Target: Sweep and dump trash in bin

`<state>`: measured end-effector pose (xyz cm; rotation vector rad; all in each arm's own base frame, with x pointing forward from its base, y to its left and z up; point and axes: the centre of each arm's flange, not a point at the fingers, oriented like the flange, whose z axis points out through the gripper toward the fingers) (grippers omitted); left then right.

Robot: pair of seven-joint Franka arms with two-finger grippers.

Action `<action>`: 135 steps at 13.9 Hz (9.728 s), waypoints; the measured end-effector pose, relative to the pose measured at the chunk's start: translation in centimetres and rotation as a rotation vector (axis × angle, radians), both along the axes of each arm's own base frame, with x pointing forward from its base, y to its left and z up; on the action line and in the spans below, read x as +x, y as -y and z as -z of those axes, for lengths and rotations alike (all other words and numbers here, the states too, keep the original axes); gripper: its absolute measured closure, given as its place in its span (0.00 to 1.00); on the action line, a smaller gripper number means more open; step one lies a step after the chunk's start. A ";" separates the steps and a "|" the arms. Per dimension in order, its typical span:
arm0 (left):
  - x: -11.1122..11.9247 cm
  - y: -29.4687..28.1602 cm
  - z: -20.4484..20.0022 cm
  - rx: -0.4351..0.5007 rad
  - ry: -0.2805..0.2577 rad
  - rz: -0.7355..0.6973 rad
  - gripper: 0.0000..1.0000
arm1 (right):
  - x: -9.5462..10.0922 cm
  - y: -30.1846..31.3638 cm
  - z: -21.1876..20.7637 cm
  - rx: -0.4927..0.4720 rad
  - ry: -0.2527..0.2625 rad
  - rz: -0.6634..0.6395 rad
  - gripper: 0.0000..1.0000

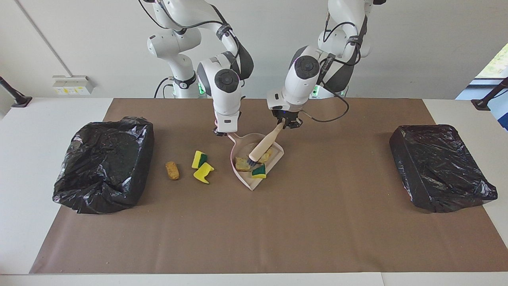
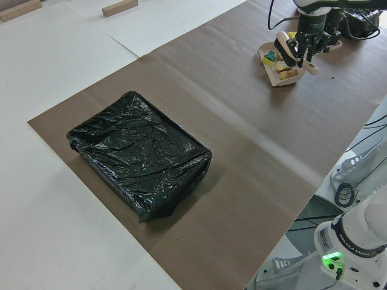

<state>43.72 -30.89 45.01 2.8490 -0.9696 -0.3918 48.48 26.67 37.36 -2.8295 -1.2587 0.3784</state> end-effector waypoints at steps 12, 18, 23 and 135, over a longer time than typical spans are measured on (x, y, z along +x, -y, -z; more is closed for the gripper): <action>-4.9 -4.8 4.0 0.220 -0.007 -0.547 0.74 | 6.9 14.8 -10.1 0.083 0.189 -0.034 0.69; -18.1 6.3 6.9 0.229 0.129 -0.609 0.74 | 7.6 34.7 -14.9 0.109 0.160 -0.102 0.69; -25.5 8.8 10.4 0.205 0.175 -0.587 0.74 | 3.1 51.8 -16.3 -0.037 0.129 -0.248 0.69; 8.1 7.0 6.9 0.085 0.311 -0.348 0.68 | -17.7 -1.7 -1.5 -0.194 -0.043 0.773 0.74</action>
